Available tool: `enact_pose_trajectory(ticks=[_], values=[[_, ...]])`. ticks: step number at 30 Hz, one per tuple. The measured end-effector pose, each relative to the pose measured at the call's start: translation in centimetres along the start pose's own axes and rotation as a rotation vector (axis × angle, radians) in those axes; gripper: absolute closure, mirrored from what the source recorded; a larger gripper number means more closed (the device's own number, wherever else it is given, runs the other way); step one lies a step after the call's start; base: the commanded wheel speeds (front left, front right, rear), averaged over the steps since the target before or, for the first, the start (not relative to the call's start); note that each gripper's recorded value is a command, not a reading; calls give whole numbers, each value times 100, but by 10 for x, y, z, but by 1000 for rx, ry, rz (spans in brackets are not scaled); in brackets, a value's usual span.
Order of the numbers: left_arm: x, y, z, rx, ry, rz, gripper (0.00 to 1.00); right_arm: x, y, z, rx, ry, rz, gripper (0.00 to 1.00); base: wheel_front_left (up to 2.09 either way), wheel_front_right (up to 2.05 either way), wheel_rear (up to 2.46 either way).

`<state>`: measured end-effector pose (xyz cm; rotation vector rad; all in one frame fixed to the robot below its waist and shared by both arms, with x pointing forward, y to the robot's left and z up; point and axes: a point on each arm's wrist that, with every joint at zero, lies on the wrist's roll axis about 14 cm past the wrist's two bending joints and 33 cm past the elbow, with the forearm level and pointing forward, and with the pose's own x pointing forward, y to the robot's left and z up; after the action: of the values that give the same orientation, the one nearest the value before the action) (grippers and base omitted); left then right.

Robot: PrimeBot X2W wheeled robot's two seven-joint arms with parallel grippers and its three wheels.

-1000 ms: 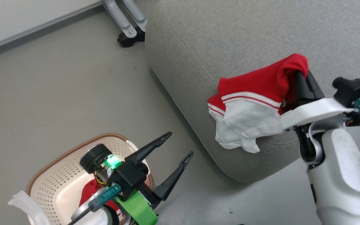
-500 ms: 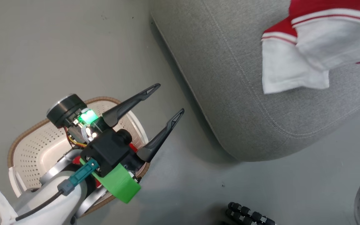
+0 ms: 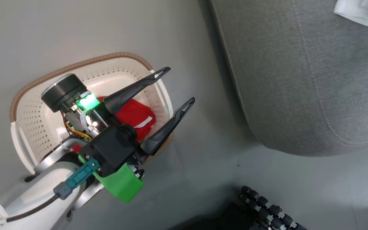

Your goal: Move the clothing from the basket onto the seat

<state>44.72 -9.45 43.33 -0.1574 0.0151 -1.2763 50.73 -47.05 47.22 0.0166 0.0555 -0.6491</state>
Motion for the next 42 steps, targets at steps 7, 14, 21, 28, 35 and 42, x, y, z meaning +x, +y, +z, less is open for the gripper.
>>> enact_pose_trajectory(ticks=[7,14,21,28,35,42], values=[[-11,8,-18,-25,43,31,0,-24,4,-79,-10,161,-12,0,0,0,0],[-17,5,-11,-34,44,82,0,-56,2,-66,4,103,5,0,0,0,0],[-20,-4,12,-52,13,154,0,-98,-1,-33,-5,18,58,0,0,0,0],[-31,-11,31,-48,-3,248,0,-139,25,-7,-1,-51,182,0,0,0,0],[-62,0,44,-24,-12,425,0,-176,68,9,12,-92,345,0,0,0,0],[-119,27,54,-6,-22,692,0,-209,119,7,92,-60,513,0,0,0,0]])
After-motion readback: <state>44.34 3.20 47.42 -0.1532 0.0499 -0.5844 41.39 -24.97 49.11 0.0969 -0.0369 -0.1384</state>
